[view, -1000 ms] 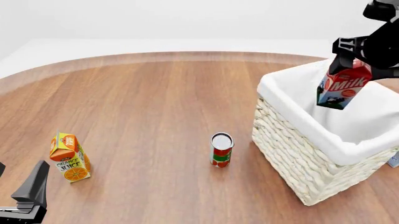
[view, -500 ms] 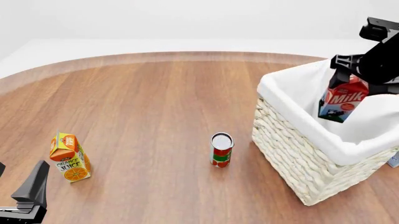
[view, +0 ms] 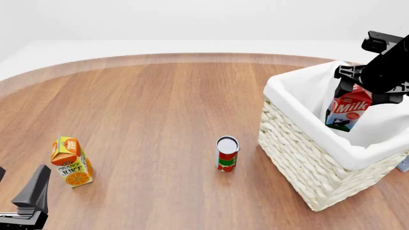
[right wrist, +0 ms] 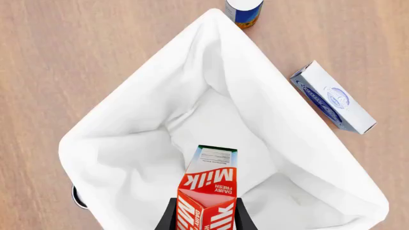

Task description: Pick the milk and place it in the basket.

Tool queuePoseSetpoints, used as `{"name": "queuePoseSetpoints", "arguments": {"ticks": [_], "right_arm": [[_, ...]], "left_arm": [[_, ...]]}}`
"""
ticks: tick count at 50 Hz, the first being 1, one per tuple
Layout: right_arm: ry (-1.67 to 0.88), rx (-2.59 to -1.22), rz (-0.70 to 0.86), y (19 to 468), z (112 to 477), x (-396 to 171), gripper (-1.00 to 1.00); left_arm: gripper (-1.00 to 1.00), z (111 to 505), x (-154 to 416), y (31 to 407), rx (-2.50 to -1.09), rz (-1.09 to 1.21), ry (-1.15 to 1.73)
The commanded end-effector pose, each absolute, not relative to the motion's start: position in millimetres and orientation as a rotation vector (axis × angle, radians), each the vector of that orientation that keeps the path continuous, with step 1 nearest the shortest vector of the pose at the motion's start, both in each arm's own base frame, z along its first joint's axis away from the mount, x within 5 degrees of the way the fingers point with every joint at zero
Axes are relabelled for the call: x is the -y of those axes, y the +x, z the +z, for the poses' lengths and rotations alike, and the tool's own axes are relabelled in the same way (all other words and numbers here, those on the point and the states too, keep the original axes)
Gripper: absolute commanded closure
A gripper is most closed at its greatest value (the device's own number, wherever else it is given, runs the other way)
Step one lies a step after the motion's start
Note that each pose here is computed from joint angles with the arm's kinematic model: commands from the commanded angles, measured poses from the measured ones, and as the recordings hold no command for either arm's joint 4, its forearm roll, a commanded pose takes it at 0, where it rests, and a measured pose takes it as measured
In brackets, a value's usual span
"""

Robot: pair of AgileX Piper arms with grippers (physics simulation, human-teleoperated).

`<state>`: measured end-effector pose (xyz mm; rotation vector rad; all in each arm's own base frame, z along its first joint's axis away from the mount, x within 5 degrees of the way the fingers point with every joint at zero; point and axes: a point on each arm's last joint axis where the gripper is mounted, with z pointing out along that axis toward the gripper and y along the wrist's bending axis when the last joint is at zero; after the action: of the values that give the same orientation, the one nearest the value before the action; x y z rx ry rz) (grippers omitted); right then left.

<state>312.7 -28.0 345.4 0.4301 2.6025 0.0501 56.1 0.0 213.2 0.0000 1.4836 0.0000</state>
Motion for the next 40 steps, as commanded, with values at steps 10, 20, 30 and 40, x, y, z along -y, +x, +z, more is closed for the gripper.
{"name": "queuePoseSetpoints", "arguments": {"ticks": [10, 20, 30, 40], "right_arm": [[0.469, -2.615, 0.053, 331.5, 321.8, 32.4, 1.00], [0.459, -2.626, 0.044, 339.7, 313.8, 35.5, 1.00], [0.452, -2.642, 0.036, 344.9, 300.6, 39.1, 1.00], [0.470, -2.658, 0.031, 345.5, 288.2, 43.3, 1.00]], "left_arm": [[-1.00, 213.2, 0.0, 56.1, -1.484, 0.000, 0.000], [-1.00, 213.2, 0.0, 56.1, -1.484, 0.000, 0.000], [-1.00, 213.2, 0.0, 56.1, -1.484, 0.000, 0.000], [-1.00, 213.2, 0.0, 56.1, -1.484, 0.000, 0.000]]}}
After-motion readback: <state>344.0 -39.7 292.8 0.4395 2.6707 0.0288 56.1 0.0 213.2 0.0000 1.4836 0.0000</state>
